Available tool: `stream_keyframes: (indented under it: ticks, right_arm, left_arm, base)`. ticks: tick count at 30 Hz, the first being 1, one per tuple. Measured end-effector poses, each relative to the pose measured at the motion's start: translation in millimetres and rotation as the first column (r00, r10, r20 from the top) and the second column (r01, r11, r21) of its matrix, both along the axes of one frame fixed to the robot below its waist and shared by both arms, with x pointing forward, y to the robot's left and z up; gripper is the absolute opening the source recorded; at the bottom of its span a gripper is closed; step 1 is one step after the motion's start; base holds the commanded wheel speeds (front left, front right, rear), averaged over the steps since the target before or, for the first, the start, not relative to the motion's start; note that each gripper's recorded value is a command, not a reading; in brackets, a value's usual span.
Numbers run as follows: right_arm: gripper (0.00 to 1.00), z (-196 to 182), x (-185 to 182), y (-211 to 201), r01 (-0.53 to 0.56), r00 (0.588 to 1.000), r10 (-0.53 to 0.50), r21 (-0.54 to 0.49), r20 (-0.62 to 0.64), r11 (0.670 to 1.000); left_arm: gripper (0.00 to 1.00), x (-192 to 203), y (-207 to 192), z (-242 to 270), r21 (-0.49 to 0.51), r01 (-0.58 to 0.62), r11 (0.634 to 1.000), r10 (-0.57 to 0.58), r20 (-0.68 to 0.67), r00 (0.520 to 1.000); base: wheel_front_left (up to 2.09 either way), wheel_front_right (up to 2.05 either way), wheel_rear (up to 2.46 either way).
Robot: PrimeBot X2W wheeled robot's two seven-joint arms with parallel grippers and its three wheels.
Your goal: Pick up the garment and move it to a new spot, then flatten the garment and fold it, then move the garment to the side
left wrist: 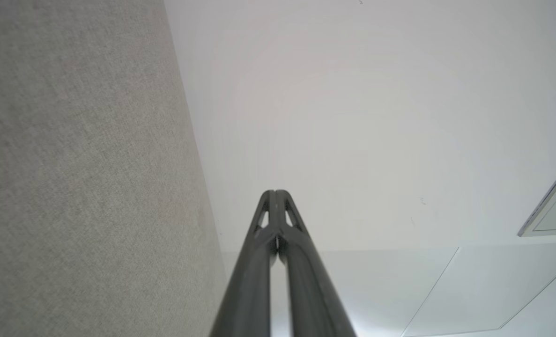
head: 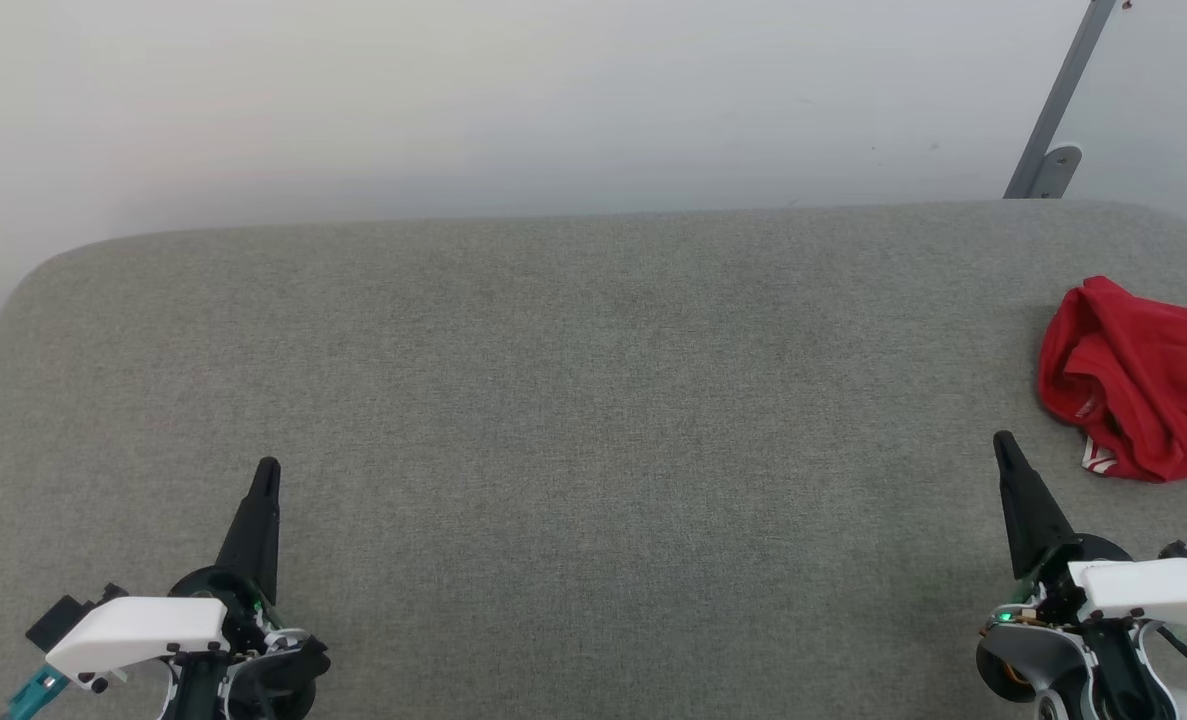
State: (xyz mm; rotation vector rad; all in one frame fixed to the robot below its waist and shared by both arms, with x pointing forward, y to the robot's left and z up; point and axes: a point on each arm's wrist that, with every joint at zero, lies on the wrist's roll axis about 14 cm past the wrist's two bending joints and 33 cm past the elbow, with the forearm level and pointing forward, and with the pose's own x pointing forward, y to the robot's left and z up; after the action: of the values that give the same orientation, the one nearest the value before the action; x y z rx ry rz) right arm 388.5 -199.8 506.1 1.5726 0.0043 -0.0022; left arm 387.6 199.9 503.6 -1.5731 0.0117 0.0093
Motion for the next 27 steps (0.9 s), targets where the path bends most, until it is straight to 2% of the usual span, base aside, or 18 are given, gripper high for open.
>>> stream_keyframes:
  ticks: [27]
  right_arm:
    - [0.00, -0.1, 0.0, 0.1, 0.000, 1.000, 0.000, 0.000, 0.000, 1.000]
  left_arm:
    - [0.00, 0.0, 0.2, 0.0, -0.002, -0.002, 1.000, 0.002, 0.000, 1.000]
  base:
    - [0.00, 0.00, 0.00]
